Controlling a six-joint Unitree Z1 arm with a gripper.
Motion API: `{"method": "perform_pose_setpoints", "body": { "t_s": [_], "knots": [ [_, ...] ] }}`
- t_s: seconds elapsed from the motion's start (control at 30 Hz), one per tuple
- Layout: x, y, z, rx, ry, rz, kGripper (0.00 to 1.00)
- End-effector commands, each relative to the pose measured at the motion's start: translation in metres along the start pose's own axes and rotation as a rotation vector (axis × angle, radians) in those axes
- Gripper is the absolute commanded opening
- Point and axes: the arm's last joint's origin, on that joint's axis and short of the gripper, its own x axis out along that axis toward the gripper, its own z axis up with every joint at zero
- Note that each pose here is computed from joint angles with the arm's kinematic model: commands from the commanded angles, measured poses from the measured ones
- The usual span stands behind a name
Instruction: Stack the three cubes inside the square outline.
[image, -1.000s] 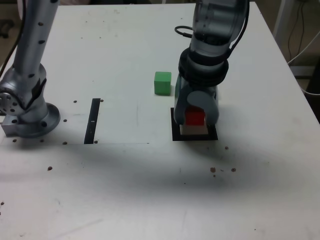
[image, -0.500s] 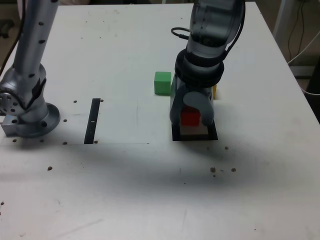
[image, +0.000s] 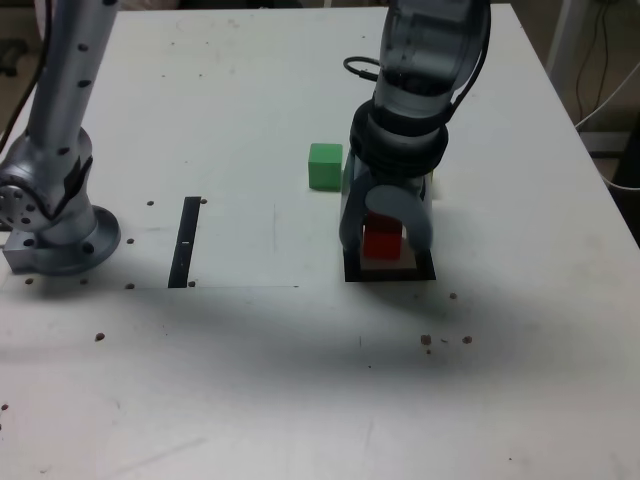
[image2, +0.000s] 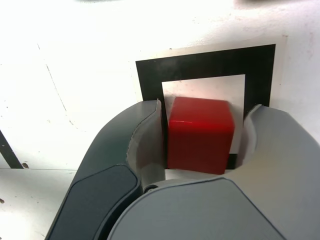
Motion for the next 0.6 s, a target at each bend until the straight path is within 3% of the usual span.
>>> {"method": "perform_pose_setpoints", "body": {
  "t_s": [0.0, 0.3, 0.57],
  "knots": [
    [0.0029, 0.0, 0.0005, 0.001, 0.008, -0.003, 0.83],
    [0.0025, 0.0006, -0.0019, -0.015, 0.021, 0.003, 0.97],
    [-0.0052, 0.0039, -0.0075, -0.017, 0.034, 0.03, 0.99]
  ]
}}
